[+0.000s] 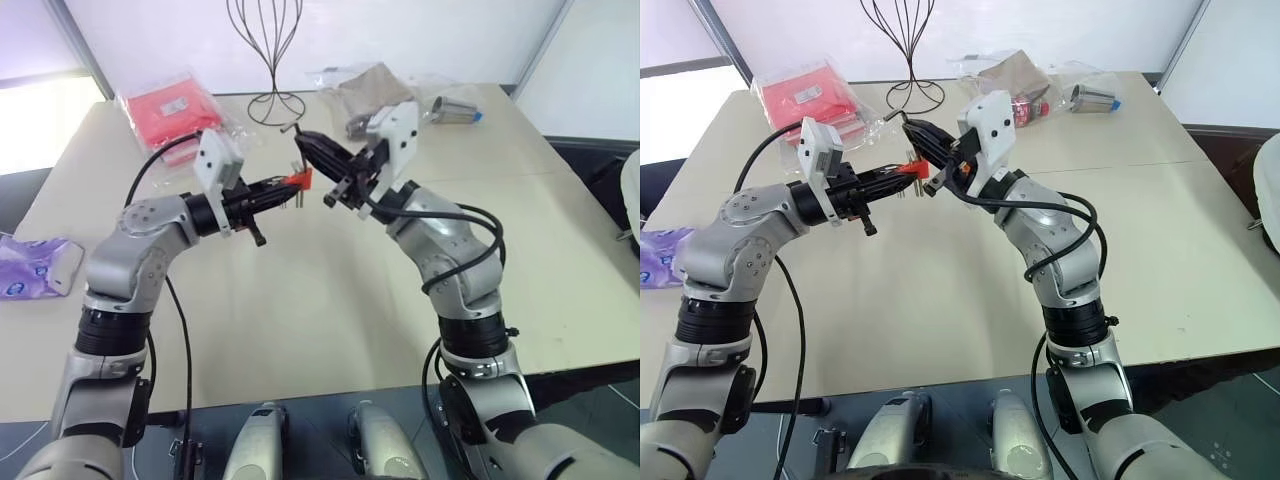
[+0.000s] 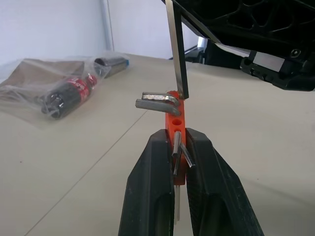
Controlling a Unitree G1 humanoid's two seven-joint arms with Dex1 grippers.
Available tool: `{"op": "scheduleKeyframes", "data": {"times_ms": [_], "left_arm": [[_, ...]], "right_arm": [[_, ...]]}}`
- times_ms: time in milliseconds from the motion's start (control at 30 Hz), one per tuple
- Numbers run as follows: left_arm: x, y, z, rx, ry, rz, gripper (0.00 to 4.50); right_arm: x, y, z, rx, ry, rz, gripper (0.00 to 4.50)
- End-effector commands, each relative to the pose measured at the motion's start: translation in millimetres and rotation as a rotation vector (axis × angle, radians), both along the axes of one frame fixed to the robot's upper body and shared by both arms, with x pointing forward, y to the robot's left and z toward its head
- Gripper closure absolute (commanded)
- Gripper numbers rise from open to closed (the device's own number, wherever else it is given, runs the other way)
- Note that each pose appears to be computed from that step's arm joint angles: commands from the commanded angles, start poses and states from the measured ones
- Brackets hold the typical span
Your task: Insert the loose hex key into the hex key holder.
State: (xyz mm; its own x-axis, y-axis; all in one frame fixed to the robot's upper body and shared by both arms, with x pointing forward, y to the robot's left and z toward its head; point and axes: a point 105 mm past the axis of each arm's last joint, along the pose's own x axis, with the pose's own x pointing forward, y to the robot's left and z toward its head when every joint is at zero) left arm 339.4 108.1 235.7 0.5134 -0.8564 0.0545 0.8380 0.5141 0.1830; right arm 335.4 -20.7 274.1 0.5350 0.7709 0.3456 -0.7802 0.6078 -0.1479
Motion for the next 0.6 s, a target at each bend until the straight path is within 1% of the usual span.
{"op": "scheduleKeyframes", "data": {"times_ms": [33, 300, 600], "left_arm": [[-5.5, -0.7, 21.9, -0.02, -0.075, -0.01, 4.5], [-5.7, -1.1, 25.1, -0.037, -0.077, -0.014, 4.5], [-4.6, 0.2, 25.2, -0.044, -0.074, -0.01, 4.5]], "right_arm": [[-3.3, -3.4, 21.2, 0.031, -0.078, -0.008, 4.4], [0.5, -4.7, 22.0, 0.037, -0.086, -0.027, 4.4], [-1.4, -2.0, 22.8, 0.041, -0.086, -0.017, 4.4]]}}
